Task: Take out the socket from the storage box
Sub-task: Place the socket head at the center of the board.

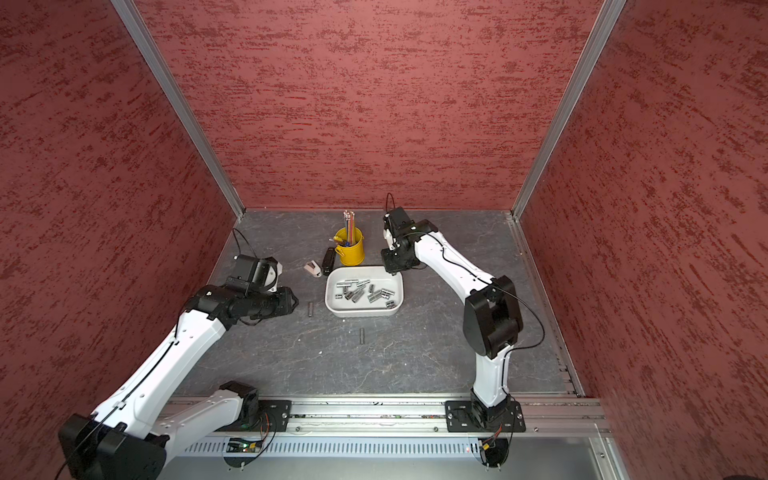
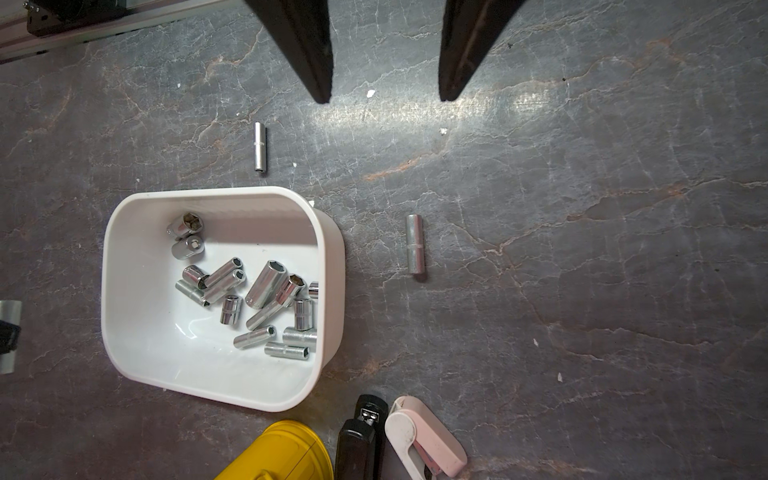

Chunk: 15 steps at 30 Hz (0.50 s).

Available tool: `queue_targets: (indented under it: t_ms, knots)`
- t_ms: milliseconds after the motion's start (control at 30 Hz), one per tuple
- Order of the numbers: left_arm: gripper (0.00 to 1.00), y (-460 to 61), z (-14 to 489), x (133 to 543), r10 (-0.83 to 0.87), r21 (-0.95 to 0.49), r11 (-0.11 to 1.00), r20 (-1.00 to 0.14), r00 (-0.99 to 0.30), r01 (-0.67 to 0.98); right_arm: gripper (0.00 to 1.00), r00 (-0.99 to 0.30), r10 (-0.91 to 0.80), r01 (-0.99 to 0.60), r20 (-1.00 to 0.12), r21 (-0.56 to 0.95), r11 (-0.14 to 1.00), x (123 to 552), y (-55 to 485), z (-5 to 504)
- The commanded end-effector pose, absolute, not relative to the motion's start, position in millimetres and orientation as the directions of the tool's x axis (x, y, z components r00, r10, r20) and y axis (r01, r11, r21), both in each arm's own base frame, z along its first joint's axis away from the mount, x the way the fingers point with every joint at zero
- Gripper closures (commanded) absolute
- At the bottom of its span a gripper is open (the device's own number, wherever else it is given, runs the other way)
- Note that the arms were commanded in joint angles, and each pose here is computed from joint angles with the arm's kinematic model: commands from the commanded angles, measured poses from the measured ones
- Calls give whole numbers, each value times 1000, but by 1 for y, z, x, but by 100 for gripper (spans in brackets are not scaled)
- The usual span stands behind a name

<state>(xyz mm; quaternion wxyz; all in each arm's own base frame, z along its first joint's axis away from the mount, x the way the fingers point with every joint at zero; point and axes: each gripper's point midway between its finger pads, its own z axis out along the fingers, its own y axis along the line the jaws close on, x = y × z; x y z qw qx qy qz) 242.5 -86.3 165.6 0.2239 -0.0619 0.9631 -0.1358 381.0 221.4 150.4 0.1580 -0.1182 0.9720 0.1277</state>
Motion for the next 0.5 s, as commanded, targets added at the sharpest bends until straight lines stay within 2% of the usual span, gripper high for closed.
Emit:
queue_targets:
  t_ms: [0, 200, 467]
  knots:
    - [55, -87, 164, 246, -176, -296, 954, -421, -890, -49, 89, -946, -90, -167, -312, 229, 959, 378, 196, 142]
    - [55, -88, 164, 246, -175, -299, 953, -421, -890, -46, 89, -968, -22, -72, -248, 193, 978, 369, 161, 101]
    - [55, -88, 163, 246, -173, -299, 953, -418, -892, -45, 87, -981, 10, -29, -196, 198, 980, 367, 164, 66]
